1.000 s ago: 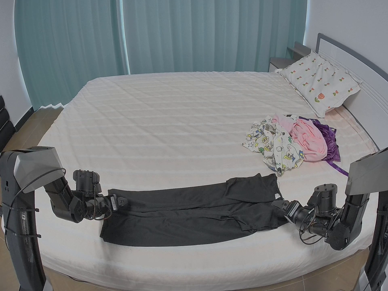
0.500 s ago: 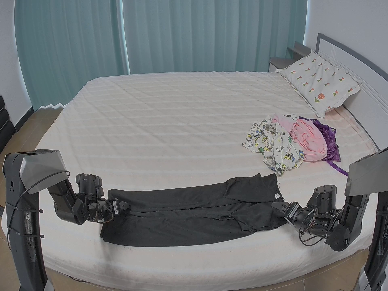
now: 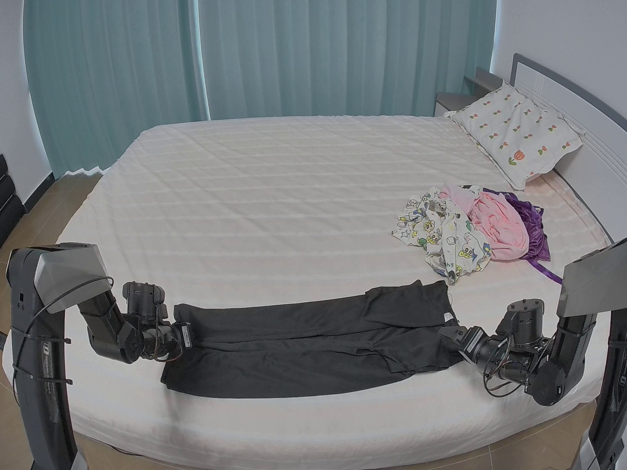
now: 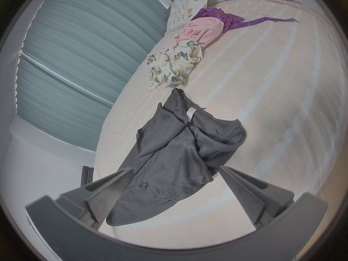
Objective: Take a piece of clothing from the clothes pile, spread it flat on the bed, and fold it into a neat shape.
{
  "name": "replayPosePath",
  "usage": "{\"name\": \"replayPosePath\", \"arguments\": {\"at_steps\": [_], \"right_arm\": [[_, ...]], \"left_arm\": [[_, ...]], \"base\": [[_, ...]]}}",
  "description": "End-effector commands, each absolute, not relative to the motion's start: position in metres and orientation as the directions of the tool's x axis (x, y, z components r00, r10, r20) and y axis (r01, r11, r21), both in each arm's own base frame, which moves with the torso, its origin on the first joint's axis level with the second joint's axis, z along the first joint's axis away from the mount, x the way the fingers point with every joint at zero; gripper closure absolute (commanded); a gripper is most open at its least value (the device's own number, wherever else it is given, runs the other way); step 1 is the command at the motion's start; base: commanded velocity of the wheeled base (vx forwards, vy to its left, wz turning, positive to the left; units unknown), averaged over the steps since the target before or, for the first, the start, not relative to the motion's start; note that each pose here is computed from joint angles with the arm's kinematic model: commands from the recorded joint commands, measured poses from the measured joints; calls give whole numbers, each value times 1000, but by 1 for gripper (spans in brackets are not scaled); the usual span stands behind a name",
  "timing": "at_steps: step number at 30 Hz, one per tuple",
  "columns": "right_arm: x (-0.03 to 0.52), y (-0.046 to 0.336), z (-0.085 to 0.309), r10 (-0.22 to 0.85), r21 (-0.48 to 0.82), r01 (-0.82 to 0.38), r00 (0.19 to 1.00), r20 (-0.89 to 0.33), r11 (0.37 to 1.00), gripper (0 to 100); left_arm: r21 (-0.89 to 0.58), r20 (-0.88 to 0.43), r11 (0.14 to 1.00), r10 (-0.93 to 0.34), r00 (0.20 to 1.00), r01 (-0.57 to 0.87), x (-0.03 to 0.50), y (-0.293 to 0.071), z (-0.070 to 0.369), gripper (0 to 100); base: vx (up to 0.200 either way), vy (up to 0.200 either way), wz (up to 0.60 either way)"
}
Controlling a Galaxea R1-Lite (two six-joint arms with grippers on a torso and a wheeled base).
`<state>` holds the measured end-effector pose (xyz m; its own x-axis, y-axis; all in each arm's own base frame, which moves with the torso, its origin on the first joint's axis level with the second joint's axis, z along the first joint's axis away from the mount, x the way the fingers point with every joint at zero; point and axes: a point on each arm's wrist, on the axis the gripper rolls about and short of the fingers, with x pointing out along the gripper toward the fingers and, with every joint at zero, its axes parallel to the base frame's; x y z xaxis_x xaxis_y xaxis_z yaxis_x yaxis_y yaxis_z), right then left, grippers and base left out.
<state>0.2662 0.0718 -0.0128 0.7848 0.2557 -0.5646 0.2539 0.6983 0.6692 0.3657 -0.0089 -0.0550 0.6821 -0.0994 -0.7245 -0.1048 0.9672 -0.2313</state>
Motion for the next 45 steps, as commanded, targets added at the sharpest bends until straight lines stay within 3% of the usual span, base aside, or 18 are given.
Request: {"name": "replayPosePath", "arguments": {"at_steps": [1, 18, 30, 36, 45], "right_arm": [[266, 72, -13, 260, 670, 253, 782, -566, 698, 0], [266, 69, -13, 255, 685, 276, 783, -567, 674, 0], [266, 68, -13, 265, 691, 273, 781, -566, 670, 0], [266, 68, -13, 265, 692, 273, 782, -564, 668, 0], [266, 68, -13, 265, 692, 273, 782, -564, 668, 0]], "left_arm": [[-231, -727, 967, -97, 680, -108, 363, -8, -54, 100], [-225, -675, 959, -26, 738, -173, 353, 28, -6, 100], [-307, -649, 915, 1, 761, -263, 334, 91, 31, 100], [-317, -654, 911, -8, 757, -264, 326, 80, 36, 100], [-300, -655, 915, 10, 756, -272, 326, 23, 45, 100]], "base": [[0, 0, 0], [0, 0, 0], [0, 0, 0], [0, 0, 0], [0, 0, 0]]}}
